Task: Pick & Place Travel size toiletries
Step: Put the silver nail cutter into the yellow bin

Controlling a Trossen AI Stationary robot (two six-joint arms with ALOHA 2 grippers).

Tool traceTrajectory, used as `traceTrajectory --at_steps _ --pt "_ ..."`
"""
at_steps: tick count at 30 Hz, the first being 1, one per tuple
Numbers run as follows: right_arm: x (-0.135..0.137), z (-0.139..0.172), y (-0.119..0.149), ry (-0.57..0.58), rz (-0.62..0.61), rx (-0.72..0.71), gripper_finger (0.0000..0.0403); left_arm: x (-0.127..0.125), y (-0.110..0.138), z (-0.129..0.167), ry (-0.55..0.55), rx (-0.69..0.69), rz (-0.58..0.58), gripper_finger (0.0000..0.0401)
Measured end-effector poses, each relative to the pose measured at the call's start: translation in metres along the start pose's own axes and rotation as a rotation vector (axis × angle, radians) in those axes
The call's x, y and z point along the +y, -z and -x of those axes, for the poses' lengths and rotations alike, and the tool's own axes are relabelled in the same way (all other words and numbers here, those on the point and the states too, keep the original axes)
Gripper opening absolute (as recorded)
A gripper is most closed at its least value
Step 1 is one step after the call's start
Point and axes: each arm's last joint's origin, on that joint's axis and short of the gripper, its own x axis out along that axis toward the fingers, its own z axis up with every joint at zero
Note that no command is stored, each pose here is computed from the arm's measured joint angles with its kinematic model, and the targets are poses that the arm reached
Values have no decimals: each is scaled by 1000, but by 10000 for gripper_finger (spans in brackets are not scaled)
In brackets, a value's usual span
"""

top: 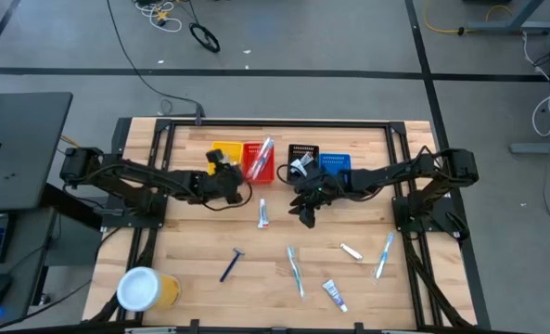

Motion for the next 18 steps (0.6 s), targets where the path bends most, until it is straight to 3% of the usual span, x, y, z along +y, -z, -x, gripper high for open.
traceTrajectory --at_steps 2,6,11,18 --pt "1 0 0 -2 5 -1 154 3 6 -3 -22 55 46 41" --pt "0 0 -1 20 14 -16 154 9 20 -13 37 149 176 40" --pt "0 0 -2 35 16 -37 154 20 34 -26 -45 212 218 40" --pt "1 0 -2 13 16 -24 154 30 51 -39 -69 252 278 73"
